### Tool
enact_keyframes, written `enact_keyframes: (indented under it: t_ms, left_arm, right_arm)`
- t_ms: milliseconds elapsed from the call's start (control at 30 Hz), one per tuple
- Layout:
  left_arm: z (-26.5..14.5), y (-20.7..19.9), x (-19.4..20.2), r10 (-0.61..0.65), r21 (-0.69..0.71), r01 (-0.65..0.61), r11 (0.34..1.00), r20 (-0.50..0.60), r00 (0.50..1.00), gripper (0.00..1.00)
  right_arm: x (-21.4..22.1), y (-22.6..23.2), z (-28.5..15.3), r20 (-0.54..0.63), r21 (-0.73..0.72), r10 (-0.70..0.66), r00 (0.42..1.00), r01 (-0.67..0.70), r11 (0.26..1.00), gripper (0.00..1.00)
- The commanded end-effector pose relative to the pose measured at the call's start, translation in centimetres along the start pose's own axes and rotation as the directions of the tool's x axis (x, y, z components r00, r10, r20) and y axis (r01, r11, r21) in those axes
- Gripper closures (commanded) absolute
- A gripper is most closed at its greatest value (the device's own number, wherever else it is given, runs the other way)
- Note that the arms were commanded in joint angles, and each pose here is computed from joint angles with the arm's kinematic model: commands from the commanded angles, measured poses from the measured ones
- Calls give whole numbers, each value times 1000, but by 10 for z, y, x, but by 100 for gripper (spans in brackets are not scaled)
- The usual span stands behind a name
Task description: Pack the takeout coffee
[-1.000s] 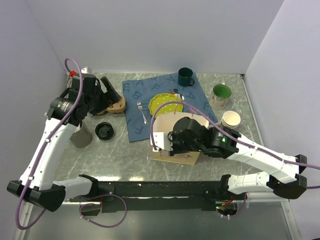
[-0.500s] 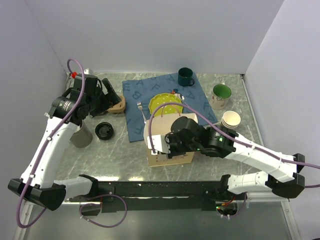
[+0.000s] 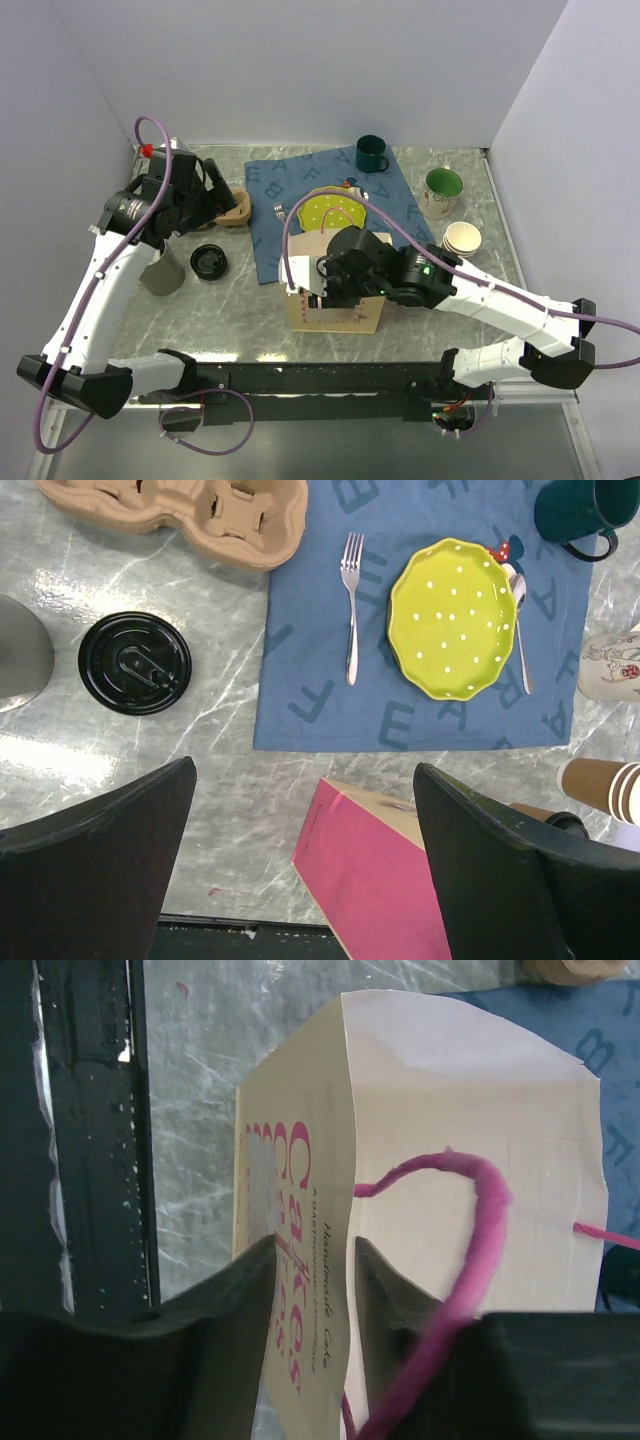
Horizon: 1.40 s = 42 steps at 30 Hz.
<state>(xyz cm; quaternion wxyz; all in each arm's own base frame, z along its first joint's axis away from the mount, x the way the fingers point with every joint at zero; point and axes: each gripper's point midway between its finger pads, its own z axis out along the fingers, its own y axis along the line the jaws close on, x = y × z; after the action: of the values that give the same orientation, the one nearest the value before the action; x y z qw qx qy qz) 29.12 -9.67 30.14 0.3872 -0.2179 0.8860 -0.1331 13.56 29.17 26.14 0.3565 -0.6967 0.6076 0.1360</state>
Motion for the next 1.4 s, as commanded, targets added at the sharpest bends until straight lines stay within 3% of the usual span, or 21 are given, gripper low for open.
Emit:
enact_keyframes:
  t_ms: [0,200,367,500,667,800,900,1033,1367]
  left_arm:
    - [-8,0,-16,12,-7,-12,1000,51,999,3]
    - [-8,3,-23,76,-41,-74,996,56,995,3]
    - [9,9,-28,145,-110,-139,984,43,989,3]
    - [26,6,-42,163,-160,-151,975,62,985,3]
    - [67,-2,-49,215,-166,-206,964,39,976,1]
    - [107,17,-61,170,-212,-169,963,-10,985,2]
    - [138,21,-74,180,-216,-180,960,-21,984,3]
    - [182,32,-71,159,-254,-188,949,-131,979,9]
    - [237,61,-51,153,-332,-216,918,-207,966,21]
  right_arm:
    - [-26,-14,-25,86,62,51,995,-56,996,41]
    - [-62,-19,-59,242,55,211,947,-231,971,14]
    - [-73,-28,-75,240,70,352,905,-378,923,12]
    - [-90,-54,-106,299,142,540,787,-596,790,11]
    - [-87,-54,-114,317,140,635,705,-696,704,4]
    - [-74,-49,-121,381,118,684,623,-766,632,0]
    - [-67,-42,-129,441,80,654,614,-753,653,0]
    - [-50,-40,-148,474,106,633,613,-753,650,0]
    - [-38,-63,-133,379,283,585,717,-691,665,0]
